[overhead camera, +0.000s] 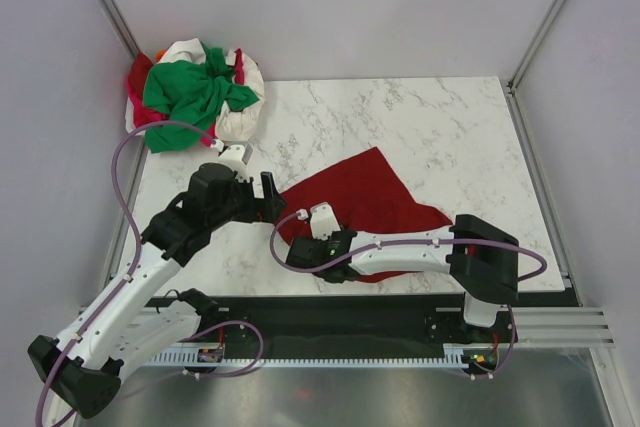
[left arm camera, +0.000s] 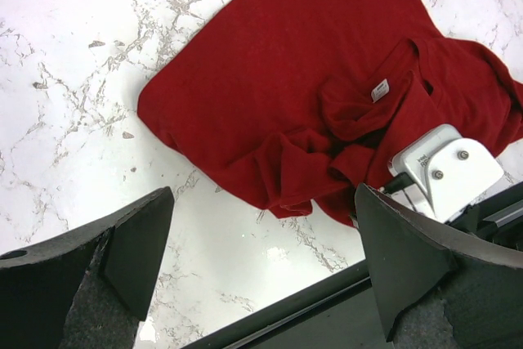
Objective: Fold and stack the t-shirts
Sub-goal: Flatten the tshirt out
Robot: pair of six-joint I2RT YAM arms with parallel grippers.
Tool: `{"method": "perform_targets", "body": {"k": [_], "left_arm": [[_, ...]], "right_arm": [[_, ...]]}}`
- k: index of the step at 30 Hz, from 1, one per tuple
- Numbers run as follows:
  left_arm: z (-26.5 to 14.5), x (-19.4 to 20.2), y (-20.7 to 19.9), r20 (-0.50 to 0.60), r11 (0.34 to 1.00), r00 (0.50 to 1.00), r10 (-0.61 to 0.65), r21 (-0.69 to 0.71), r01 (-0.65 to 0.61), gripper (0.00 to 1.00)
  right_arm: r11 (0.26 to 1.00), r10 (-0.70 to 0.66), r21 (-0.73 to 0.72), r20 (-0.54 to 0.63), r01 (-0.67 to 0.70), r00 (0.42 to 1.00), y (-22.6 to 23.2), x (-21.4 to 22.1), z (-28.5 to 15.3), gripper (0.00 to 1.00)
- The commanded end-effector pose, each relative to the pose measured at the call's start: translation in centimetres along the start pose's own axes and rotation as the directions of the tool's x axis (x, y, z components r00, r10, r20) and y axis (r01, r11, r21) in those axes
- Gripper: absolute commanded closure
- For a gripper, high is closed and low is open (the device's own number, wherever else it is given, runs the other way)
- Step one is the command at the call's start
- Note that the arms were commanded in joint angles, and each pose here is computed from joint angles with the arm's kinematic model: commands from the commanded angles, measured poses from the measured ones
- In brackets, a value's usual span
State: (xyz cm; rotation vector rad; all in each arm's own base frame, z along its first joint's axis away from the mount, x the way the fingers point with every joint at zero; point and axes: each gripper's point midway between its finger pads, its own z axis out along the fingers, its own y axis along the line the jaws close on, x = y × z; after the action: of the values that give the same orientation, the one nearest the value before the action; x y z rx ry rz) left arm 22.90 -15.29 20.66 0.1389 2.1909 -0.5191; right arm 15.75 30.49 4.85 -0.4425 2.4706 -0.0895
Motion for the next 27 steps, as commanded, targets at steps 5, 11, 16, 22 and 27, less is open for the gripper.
{"method": "perform_targets", "body": {"k": [5, 11, 16, 22, 27], "left_arm": [[-0.1, 0.2, 0.5, 0.004, 1.000, 1.000, 0.009, -0.018, -0.009, 0.00], [-0.1, 0.2, 0.7, 0.003, 1.000, 1.000, 0.007, -0.028, -0.007, 0.00], [0.1, 0.3, 0.9, -0.003, 0.999, 1.000, 0.006, -0.042, -0.006, 0.00], [0.7, 0.7, 1.0, -0.027, 0.999, 1.000, -0.012, -0.053, 0.010, 0.00], [2.0, 1.4, 1.1, -0.076, 0.996, 0.996, -0.053, -0.077, 0.047, 0.01]], "right_arm": [[0.998, 0.002, 0.055, 0.038, -0.004, 0.999, -0.9, -0.3, 0.6, 0.70], [0.999, 0.021, 0.039, 0.065, -0.024, 0.998, -1.5, -1.1, -0.4, 1.00], [0.996, 0.059, 0.063, 0.134, -0.068, 0.989, -4.1, -3.0, -3.2, 1.00], [0.991, 0.117, 0.045, 0.220, -0.130, 0.969, -9.4, -5.8, -7.5, 1.00], [0.932, 0.295, 0.111, 0.322, -0.346, 0.899, -19.0, -8.1, -9.5, 1.00]]}}
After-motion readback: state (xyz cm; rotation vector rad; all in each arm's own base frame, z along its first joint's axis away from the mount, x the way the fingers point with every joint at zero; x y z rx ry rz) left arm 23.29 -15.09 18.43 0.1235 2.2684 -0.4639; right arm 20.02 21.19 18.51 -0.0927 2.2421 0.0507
